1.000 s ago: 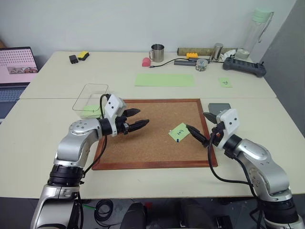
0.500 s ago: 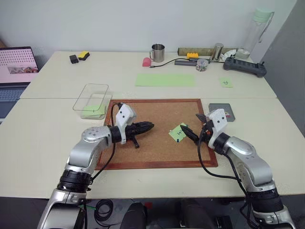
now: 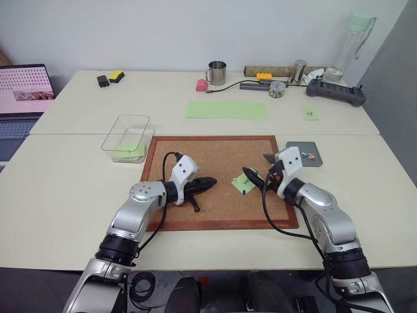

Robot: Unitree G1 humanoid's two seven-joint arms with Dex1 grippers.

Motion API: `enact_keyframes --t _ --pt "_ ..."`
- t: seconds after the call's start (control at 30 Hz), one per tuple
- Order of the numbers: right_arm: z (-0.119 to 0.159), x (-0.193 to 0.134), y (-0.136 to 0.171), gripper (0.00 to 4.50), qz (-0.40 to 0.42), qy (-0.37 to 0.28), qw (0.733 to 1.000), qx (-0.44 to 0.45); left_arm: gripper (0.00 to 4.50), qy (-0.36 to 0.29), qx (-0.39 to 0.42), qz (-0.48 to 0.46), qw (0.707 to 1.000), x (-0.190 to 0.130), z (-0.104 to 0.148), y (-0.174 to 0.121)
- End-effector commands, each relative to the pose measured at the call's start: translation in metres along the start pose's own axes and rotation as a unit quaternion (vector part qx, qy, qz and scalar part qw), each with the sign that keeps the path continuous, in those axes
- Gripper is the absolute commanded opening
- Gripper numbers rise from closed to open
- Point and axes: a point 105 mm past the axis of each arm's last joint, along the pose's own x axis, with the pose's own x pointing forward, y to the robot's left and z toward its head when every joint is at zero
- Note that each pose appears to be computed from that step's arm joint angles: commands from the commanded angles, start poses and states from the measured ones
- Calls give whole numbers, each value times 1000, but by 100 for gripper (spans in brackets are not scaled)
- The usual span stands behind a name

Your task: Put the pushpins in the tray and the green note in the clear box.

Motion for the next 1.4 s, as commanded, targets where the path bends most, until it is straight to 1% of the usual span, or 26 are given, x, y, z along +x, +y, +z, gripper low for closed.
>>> enact_keyframes --t 0.03,0.2,0.23,0.3,0.53,0.6,0.67,0.93,1.1,1.2,1.3,1.4 --pt "2 2 3 450 2 -7 1000 -9 6 45 -14 0 999 0 -25 -3" --pt "-12 1 4 450 3 16 1000 -5 6 42 -11 1 999 -1 -21 -1" --pt "-13 1 4 432 1 17 1000 -2 2 42 -9 1 999 -1 -20 -1" --pt "-14 1 3 410 -1 17 1000 7 0 43 -7 1 999 -2 -20 0" --pt "-15 -1 3 252 -2 16 1000 12 0 43 -5 2 999 -1 -17 0" --pt "-15 -1 4 219 -1 16 1000 13 0 43 -3 3 999 -1 -17 1" --pt "-16 -1 5 171 -1 17 1000 13 0 44 -2 4 999 -1 -16 2" --pt "-14 0 1 8 -10 16 1000 6 0 45 -5 -2 999 1 -18 -2" --pt "-3 -1 -2 2 -18 -5 1000 -3 0 48 -7 -1 999 1 -19 -1" --pt "16 -5 5 2 -4 -48 999 8 0 50 -7 2 999 -1 -20 0" --pt "22 -11 9 2 0 -55 998 11 0 51 -7 3 999 -2 -21 2" --pt "29 -22 2 2 -25 -71 997 25 0 52 -8 7 999 -3 -22 3"
